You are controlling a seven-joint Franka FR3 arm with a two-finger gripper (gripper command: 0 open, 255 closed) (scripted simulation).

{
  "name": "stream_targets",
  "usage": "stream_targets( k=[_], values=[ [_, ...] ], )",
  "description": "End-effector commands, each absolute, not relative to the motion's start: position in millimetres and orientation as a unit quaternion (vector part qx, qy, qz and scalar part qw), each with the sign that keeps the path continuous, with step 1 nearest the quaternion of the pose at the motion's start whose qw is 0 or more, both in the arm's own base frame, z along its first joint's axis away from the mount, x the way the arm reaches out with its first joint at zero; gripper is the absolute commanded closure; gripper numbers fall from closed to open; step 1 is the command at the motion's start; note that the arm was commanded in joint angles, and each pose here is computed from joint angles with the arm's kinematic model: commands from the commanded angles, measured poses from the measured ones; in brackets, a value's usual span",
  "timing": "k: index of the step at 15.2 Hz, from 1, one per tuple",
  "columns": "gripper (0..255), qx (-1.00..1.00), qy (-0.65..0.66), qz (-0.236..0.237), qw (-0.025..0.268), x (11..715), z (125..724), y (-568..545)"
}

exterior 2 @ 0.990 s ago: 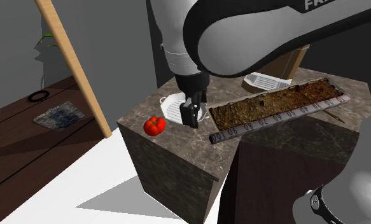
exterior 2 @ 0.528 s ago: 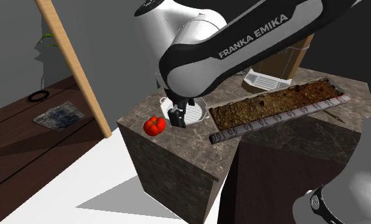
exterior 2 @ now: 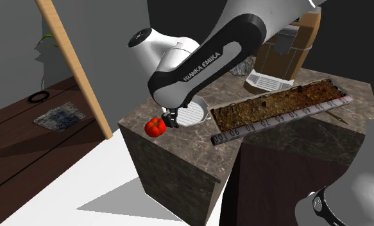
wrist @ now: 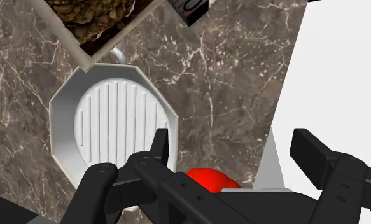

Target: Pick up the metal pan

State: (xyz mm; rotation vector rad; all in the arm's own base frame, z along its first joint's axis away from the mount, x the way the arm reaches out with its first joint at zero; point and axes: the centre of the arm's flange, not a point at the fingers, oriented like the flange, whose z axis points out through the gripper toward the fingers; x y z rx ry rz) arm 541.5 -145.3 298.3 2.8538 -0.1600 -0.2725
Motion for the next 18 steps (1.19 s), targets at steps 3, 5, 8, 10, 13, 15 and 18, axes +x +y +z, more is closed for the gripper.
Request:
stream_targets(
  k=[3, 5, 8, 10, 13, 15, 18],
  values=[
    [0, 0.982, -0.063, -0.101, 0.149, 567, 256, -173],
    [0, 0.980, -0.067, -0.105, 0.156, 580, 238, -187],
    [0, 0.977, -0.073, -0.110, 0.167, 598, 210, -210],
    [0, 0.975, -0.077, -0.114, 0.174, 610, 192, -225],
    [0, 0.974, -0.079, -0.116, 0.179, 618, 176, -234],
    [0, 0.974, -0.079, -0.116, 0.179, 618, 166, -234],
    [0, 0.974, -0.079, -0.116, 0.179, 618, 150, -234]
  ],
)
